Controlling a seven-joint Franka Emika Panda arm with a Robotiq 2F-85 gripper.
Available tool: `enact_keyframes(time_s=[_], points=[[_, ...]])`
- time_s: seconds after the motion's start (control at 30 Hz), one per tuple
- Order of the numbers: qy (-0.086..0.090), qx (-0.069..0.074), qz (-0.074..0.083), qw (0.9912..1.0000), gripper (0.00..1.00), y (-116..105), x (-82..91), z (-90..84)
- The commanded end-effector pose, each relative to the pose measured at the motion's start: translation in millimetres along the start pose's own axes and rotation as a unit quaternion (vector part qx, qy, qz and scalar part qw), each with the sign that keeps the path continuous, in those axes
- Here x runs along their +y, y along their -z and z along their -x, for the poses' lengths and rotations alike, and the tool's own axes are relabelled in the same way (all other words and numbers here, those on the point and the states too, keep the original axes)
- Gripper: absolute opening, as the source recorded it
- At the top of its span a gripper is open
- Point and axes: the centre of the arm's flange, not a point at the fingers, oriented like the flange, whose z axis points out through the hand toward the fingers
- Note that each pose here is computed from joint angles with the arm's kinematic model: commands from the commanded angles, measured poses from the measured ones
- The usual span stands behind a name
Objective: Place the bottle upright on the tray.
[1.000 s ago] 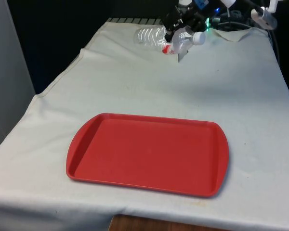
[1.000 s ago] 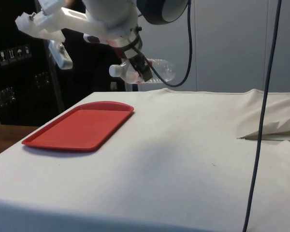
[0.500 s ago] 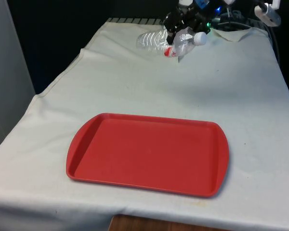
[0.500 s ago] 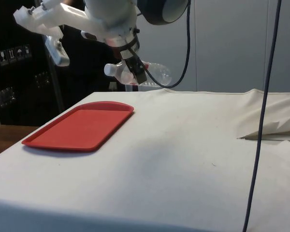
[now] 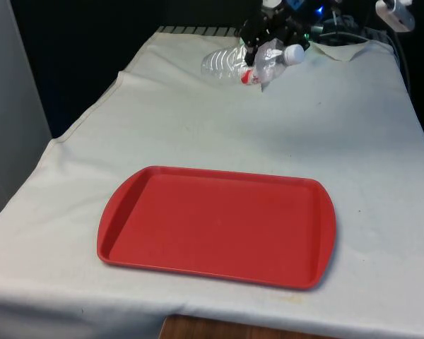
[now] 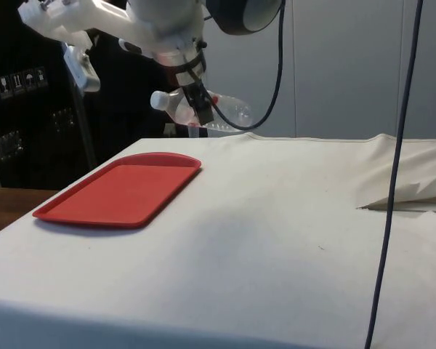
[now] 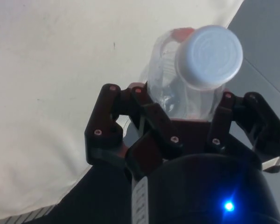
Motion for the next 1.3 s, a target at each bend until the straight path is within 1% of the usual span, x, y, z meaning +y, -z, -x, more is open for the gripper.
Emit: enact_keyframes(time_s=[0.0,0.13,0.17,0.2,0.23,0.47,0.5,0.53,0.63,0.67,0.77,0.8,0.83,0.93,1.1,1.13,1.17,1.2,1.23,1.27], points=[[-0.004,0.008,0.001,0.99996,0.14,0,1.6,0.3],[-0.011,0.013,0.000,0.99985,0.14,0,3.5,-0.1],[-0.009,0.006,-0.002,0.99994,0.14,-1,2.3,-0.3],[-0.014,0.014,-0.001,0.99981,0.14,-1,4.2,0.0],[-0.015,0.016,-0.001,0.99975,0.14,0,4.5,-0.3],[-0.029,0.025,-0.003,0.99924,0.14,-1,8.0,-0.3],[-0.027,0.019,-0.005,0.99946,0.14,-2,6.1,-1.7],[-0.031,0.027,-0.003,0.99915,0.14,0,8.3,-0.4],[-0.039,0.031,-0.004,0.99875,0.14,0,10.0,-0.5],[-0.039,0.031,-0.004,0.99875,0.14,0,10.0,-0.5],[-0.046,0.037,-0.005,0.99823,0.14,0,12.0,-1.1],[-0.044,0.029,-0.007,0.99856,0.14,-1,10.1,-2.4],[-0.049,0.038,-0.006,0.99808,0.14,0,12.2,-1.2],[-0.055,0.042,-0.006,0.99759,0.14,0,13.5,-1.1],[-0.067,0.050,-0.008,0.99643,0.14,0,16.1,-1.5],[-0.066,0.043,-0.010,0.99688,0.14,-1,14.7,-3.0],[-0.069,0.052,-0.009,0.99622,0.14,0,16.5,-1.7],[-0.074,0.054,-0.009,0.99574,0.14,0,17.5,-1.6],[-0.074,0.054,-0.009,0.99574,0.14,0,17.5,-1.6],[-0.077,0.055,-0.010,0.99548,0.14,0,17.8,-1.7]])
